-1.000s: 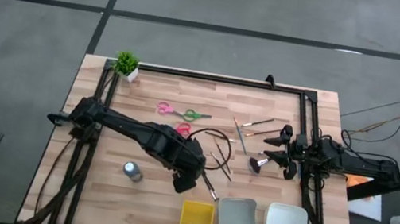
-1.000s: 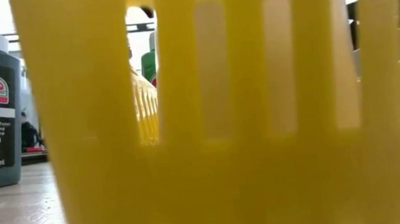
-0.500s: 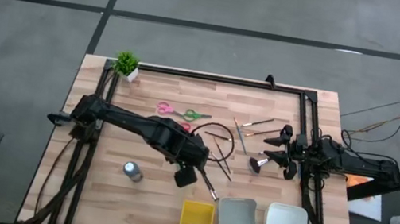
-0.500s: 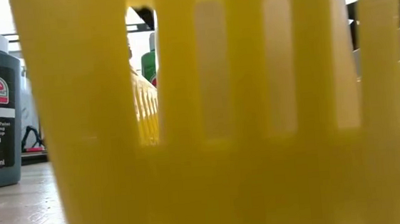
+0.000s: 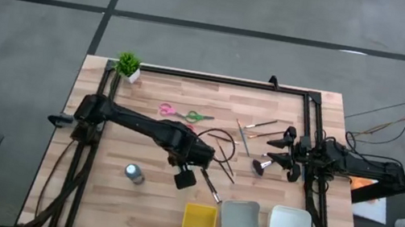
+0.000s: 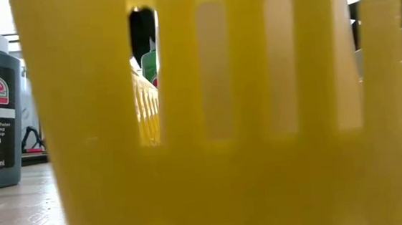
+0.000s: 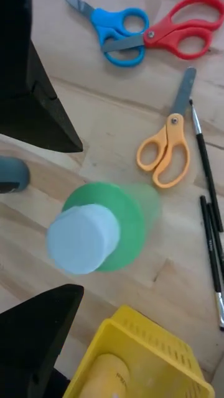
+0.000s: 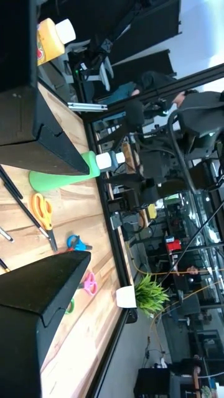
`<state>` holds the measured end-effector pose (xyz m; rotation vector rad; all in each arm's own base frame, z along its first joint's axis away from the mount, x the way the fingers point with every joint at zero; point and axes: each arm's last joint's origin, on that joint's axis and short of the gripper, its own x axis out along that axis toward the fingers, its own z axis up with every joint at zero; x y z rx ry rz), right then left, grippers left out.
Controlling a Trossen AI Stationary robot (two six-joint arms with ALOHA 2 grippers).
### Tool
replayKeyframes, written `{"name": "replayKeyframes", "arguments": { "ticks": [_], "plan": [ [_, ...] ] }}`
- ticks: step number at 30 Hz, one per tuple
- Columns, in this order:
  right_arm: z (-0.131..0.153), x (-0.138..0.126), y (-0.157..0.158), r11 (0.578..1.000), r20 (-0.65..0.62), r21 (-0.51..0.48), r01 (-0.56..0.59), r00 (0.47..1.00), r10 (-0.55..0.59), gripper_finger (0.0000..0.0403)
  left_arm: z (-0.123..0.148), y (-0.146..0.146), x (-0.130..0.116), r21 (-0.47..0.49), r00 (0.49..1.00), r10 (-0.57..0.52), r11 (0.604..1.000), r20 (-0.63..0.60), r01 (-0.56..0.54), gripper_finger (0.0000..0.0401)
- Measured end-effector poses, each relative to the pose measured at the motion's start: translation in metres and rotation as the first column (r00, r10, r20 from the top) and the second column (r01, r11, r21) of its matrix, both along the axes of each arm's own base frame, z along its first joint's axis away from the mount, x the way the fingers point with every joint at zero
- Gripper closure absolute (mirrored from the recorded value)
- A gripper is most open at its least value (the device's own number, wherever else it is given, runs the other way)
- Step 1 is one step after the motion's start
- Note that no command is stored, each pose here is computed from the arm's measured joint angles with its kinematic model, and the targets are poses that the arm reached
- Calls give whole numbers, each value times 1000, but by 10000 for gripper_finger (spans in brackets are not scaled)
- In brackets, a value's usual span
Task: Pick & Place Paint Supplies
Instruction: Put the green paint bottle into the yellow bin
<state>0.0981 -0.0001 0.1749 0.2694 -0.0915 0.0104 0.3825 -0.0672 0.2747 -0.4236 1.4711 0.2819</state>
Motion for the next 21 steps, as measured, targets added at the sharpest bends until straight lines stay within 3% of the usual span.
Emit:
{"name": "replayKeyframes", "arguments": {
  "ticks": [21],
  "plan": [
    [0,0,0,1000,0,0,0,1000,0,196,5,6,7,-20,995,-37,999,94,39,33]
  ]
}}
